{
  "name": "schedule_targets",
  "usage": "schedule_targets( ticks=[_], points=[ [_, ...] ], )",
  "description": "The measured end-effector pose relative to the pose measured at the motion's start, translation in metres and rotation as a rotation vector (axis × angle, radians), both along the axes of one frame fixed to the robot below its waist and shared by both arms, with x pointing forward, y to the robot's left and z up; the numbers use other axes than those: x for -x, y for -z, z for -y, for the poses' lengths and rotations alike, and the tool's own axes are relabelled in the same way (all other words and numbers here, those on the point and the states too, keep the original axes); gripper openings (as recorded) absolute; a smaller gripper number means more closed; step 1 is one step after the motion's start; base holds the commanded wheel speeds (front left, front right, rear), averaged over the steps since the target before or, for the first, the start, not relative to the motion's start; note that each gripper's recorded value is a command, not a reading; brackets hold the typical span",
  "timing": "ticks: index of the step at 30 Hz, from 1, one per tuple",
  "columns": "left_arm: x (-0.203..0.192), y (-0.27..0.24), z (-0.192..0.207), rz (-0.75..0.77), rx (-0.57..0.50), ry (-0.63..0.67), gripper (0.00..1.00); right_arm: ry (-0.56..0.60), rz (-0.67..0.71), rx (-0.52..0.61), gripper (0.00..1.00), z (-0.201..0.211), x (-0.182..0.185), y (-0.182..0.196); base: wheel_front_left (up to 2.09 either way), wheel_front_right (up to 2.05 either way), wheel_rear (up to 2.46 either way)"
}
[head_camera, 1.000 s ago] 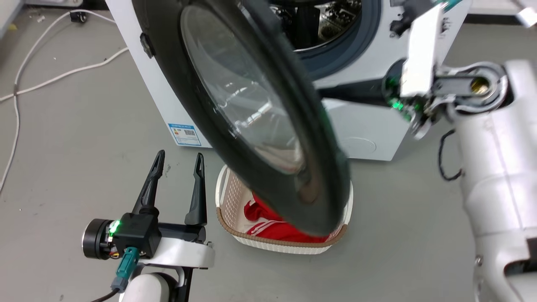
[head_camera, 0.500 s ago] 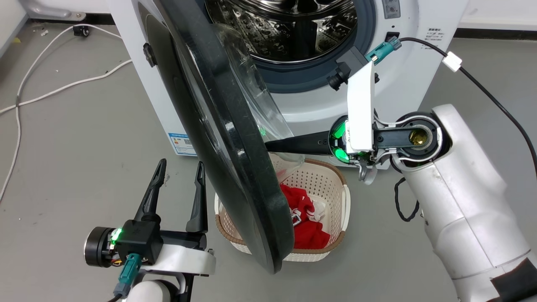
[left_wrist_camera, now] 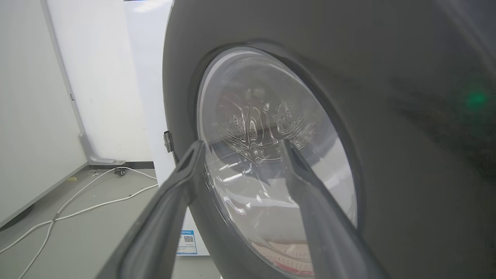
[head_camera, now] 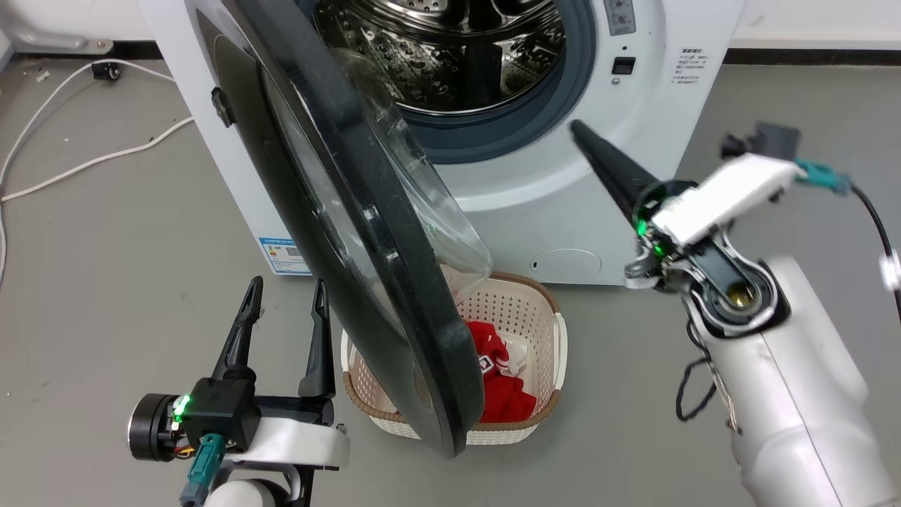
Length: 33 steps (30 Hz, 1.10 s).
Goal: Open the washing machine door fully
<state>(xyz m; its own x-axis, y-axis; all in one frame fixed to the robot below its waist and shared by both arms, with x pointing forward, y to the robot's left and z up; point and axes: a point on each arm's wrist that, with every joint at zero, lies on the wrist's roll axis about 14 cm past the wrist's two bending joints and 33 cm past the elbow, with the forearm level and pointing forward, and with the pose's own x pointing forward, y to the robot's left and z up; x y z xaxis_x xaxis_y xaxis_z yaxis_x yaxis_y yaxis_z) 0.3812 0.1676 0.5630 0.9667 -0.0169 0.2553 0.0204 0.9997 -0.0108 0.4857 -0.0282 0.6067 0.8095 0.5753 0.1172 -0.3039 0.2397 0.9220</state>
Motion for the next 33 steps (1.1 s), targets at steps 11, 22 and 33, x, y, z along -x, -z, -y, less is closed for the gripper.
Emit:
schedule_targets(
  ticks=[11,22,33],
  points=[
    [0.008,0.000,0.000,0.000,-0.007,-0.001,1.00,0.627,0.046,-0.003,1.00,0.139,0.033,0.043,0.00,0.00,0.00],
    [0.014,0.000,0.000,0.001,-0.014,-0.002,1.00,0.846,0.419,0.620,1.00,0.186,0.087,0.011,0.00,0.00,0.00],
    [0.012,0.003,-0.003,-0.007,-0.022,-0.007,1.00,0.718,0.597,1.046,1.00,0.143,0.108,0.022,0.00,0.00,0.00]
  ],
)
